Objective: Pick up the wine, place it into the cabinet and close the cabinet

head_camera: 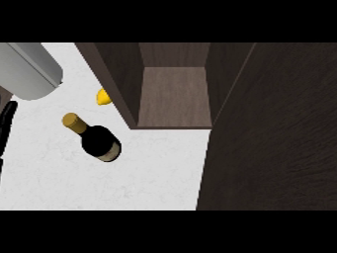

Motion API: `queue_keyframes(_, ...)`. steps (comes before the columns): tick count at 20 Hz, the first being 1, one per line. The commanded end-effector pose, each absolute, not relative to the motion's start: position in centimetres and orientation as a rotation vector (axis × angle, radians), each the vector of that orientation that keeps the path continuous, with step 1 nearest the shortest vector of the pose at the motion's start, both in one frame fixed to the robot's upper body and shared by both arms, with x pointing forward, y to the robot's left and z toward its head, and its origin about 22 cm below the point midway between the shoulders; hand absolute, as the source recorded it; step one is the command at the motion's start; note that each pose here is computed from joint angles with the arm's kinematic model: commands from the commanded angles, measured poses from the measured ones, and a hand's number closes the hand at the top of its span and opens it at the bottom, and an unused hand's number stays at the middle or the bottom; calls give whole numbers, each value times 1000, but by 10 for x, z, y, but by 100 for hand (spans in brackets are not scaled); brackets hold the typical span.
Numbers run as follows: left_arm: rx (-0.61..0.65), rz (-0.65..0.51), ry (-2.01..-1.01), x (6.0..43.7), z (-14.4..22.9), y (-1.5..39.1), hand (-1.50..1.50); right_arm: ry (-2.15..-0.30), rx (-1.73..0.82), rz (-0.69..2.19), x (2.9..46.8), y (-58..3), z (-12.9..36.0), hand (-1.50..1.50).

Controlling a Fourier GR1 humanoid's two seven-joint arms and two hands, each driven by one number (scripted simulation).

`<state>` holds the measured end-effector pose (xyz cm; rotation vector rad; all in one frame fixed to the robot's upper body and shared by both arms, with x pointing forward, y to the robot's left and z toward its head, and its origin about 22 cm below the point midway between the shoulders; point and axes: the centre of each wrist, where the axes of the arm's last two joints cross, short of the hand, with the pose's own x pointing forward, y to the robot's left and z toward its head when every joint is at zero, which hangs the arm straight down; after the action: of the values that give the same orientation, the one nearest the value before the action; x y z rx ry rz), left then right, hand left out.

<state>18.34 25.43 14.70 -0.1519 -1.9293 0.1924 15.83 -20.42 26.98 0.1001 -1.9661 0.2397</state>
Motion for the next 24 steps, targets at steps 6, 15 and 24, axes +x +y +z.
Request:
queue_keyframes(6, -100, 178, -1858, 187, 99, 265, -150, -1997, 174, 292, 130, -215, 293, -150)
queue_keyframes(15, -77, 203, -1810, 198, 57, 267, -150, -2012, 180, 250, 133, -210, 288, -150)
queue_keyframes(24, -61, 192, -1778, 204, -5, 286, -150, -2005, 193, 268, 119, -204, 276, -150)
